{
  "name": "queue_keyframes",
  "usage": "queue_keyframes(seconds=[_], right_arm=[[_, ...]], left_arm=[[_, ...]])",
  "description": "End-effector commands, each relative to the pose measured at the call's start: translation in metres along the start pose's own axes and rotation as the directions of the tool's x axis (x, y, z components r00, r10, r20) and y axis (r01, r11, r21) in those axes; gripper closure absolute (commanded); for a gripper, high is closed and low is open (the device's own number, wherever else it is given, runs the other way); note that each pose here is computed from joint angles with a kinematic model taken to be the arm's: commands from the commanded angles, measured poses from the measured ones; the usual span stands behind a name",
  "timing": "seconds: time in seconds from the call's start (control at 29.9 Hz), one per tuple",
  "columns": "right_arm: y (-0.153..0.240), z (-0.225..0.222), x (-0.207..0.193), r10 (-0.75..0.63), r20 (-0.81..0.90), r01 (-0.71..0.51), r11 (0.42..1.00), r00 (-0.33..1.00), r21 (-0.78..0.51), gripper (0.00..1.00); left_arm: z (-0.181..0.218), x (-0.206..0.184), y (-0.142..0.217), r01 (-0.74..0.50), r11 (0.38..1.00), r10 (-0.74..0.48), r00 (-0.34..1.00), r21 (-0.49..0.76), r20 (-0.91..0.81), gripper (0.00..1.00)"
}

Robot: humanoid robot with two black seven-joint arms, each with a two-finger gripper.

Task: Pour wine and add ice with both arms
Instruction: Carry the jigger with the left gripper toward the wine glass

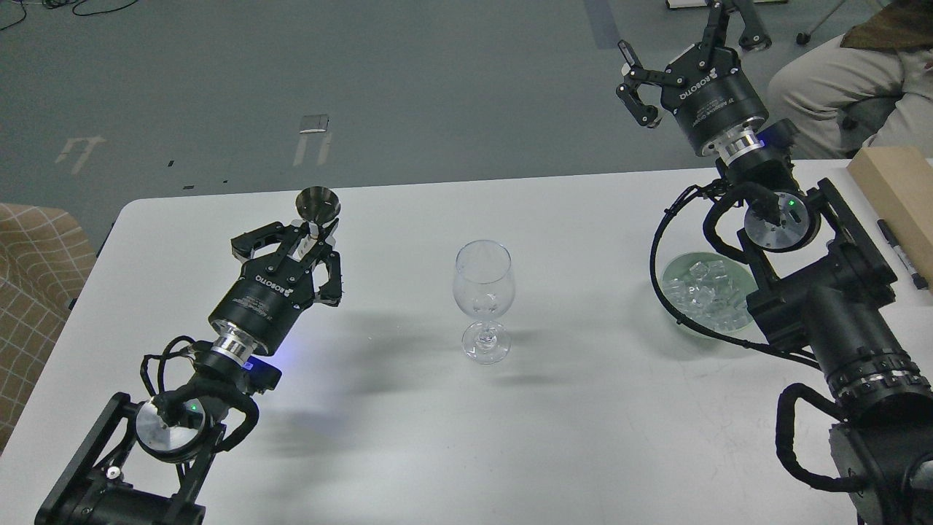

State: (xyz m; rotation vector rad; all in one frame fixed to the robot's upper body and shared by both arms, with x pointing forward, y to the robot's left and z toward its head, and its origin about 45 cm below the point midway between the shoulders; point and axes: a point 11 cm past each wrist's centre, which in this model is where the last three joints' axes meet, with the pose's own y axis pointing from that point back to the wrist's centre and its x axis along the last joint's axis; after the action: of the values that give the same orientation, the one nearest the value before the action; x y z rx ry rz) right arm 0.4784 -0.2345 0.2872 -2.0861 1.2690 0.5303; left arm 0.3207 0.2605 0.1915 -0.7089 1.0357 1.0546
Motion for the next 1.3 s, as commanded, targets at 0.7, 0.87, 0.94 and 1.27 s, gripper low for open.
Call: queue_keyframes(seconds=[0.7,0.87,0.94,1.27], right_arm=[[0.0,0.0,0.0,0.0,0.0,0.0,1.0,1.0,-0.001,0.0],[0.0,0.0,-0.001,-0.002,-0.001,0.002,1.0,1.0,0.0,0.0],[0.0,0.0,0.0,0.0,0.0,0.0,1.0,1.0,-0.001,0.0],[0.0,0.0,0.0,0.0,0.0,0.0,1.0,1.0,-0.001,0.0]], left_arm=[[-0.005,-0.02,-0.014,0.047,0.995,-0.054,0.995,0.092,0.081,0.89],[-0.004,-0.024,-0.017,0.057,0.994,-0.065,0.994,0.095,0.086,0.89],[-0.004,-0.027,-0.018,0.063,0.994,-0.071,0.994,0.095,0.088,0.89],[-0.021,-0.036,-0.024,0.078,0.985,-0.093,0.991,0.156,0.091,0.89]])
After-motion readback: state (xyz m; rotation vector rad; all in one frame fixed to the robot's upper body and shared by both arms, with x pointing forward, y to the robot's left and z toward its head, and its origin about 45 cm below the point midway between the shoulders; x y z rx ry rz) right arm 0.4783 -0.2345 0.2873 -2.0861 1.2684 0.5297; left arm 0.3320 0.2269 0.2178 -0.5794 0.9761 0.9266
